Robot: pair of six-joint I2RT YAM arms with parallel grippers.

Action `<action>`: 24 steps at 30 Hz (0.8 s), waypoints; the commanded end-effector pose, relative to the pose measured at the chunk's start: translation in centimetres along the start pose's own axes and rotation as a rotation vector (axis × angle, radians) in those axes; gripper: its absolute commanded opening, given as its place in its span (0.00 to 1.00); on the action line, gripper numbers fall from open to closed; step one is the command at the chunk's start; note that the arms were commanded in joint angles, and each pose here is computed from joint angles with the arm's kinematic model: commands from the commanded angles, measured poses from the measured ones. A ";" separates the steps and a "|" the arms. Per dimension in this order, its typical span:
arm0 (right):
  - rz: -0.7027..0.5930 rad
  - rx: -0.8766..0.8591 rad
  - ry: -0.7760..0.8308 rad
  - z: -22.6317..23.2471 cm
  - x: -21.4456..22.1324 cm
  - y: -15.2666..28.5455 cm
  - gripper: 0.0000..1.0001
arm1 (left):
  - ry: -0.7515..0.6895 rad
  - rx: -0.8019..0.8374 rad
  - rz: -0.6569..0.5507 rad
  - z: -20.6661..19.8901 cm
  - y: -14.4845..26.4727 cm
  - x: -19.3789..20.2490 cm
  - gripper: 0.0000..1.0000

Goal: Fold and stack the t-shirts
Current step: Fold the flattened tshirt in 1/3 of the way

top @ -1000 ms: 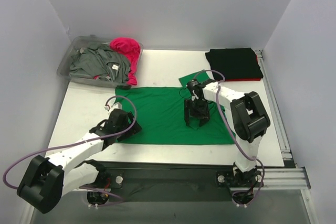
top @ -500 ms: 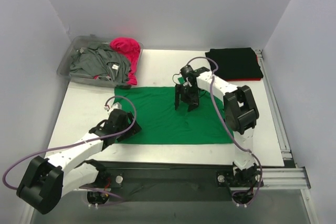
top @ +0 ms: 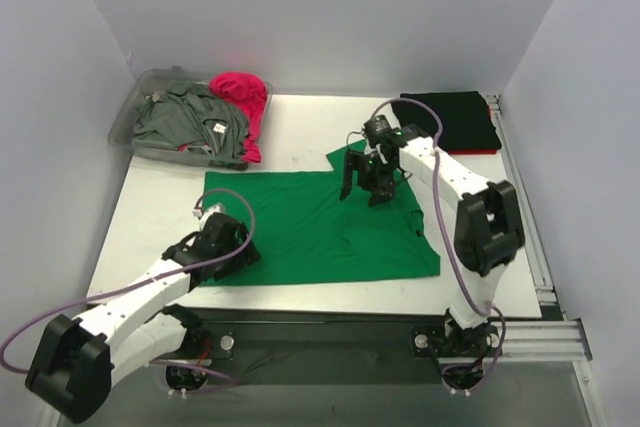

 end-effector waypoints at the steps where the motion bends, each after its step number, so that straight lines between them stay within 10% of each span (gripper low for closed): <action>1: -0.006 0.042 -0.022 -2.8 2.2 2.9 0.75 | -0.021 -0.049 -0.020 0.5 1.6 -0.8 0.83; 24: 0.220 0.174 -0.201 -13.2 10.6 -1.6 0.79 | -0.037 -0.061 0.082 -2.3 -3.8 -0.7 0.86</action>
Point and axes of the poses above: each gripper's point midway between its finger pads, its own y axis back along the fingers, its own z axis along the line the jaws close on, x = y × z, the point moved 4 cm from there along y, back along the fingers, and after that the axes turned 4 degrees about y, right-handed, at the moved point
